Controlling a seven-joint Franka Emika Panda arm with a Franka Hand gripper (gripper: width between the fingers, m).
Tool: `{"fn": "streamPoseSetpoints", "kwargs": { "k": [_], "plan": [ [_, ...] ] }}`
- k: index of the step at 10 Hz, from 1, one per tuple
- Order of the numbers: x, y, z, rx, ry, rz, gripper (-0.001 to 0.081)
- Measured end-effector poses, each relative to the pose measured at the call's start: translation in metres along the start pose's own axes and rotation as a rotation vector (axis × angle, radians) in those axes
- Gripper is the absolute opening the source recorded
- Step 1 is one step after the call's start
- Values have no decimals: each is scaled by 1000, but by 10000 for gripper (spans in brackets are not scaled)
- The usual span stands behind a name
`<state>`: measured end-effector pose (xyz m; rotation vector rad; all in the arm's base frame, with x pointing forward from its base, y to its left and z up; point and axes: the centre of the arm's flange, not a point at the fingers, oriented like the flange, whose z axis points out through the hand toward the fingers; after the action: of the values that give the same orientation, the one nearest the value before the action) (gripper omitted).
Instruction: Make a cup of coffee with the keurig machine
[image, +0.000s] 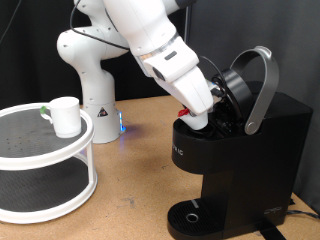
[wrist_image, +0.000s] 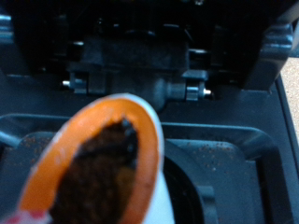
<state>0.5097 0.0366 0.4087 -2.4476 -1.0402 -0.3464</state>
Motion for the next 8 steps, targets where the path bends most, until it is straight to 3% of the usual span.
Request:
{"fn": "streamPoseSetpoints", "kwargs": {
  "k": [8],
  "plan": [
    [8, -4, 16, -11, -42, 2, 96]
  ]
}}
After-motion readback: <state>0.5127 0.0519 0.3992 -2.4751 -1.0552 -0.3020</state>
